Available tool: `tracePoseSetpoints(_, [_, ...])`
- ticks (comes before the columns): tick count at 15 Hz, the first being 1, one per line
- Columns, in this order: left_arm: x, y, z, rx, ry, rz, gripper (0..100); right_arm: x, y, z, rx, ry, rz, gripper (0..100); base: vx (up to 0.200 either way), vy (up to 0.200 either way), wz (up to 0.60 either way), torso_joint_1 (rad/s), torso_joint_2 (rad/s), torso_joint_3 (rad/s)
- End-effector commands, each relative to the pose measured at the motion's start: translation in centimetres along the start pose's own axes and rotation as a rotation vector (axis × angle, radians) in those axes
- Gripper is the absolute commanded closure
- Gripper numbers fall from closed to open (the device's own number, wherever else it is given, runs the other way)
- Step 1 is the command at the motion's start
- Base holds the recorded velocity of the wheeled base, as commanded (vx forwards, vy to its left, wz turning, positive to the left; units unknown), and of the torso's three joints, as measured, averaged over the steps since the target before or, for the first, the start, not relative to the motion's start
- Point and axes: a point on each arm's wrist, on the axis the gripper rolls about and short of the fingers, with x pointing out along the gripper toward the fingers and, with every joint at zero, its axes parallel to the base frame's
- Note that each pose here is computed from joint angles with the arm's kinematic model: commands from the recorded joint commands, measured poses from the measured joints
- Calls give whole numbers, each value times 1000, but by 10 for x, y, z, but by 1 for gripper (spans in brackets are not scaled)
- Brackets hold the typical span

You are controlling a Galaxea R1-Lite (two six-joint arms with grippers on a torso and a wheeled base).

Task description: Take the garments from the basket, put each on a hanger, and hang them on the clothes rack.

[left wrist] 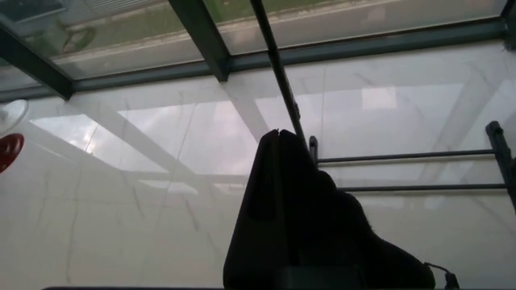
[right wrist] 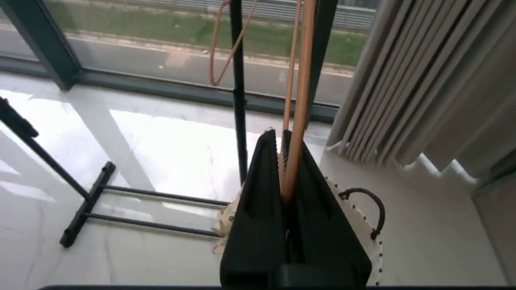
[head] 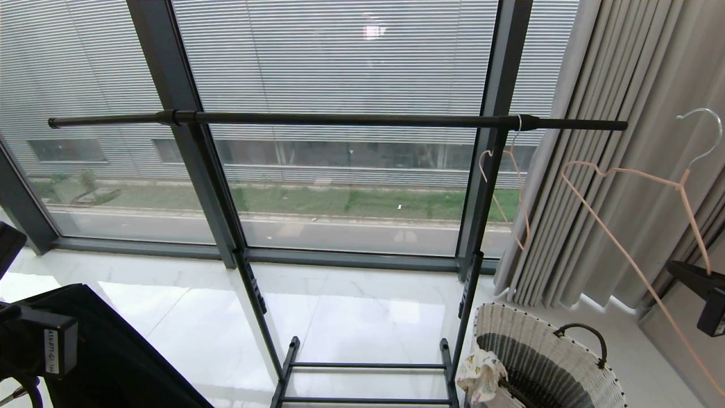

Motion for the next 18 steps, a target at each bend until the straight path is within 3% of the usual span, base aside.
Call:
tracePoseSetpoints(1, [0, -1, -1, 2, 2, -5, 100, 2, 7, 8, -12, -23, 54, 100, 0, 0, 0, 0, 0, 0])
tracePoseSetpoints(3, [1, -5, 2, 14, -10, -44, 100, 5, 21, 17, -20, -12, 168, 100, 0, 0, 0, 0, 0, 0])
tracePoseSetpoints(5, [6, -14, 19, 28, -43, -120, 100, 6, 36, 19, -29, 21, 317, 100, 0, 0, 0, 0, 0, 0])
tracePoseSetpoints(7, [21, -31, 45, -1, -52, -207, 100, 3, 56, 10, -42, 81, 485, 100, 0, 0, 0, 0, 0, 0])
tracePoseSetpoints(10, [53, -52, 72, -43, -8, -194, 100, -13, 87, -6, -84, 136, 724, 100, 0, 0, 0, 0, 0, 0])
tracePoseSetpoints(12, [69, -62, 91, -93, -29, -186, 100, -24, 104, -9, -111, 147, 857, 100, 0, 0, 0, 0, 0, 0])
tracePoseSetpoints(14, [77, -74, 100, -92, -47, -215, 100, -29, 113, -11, -127, 154, 932, 100, 0, 0, 0, 0, 0, 0])
tracePoseSetpoints(18, [80, -105, 103, -61, -75, -301, 100, -28, 116, -12, -129, 171, 950, 100, 0, 0, 0, 0, 0, 0])
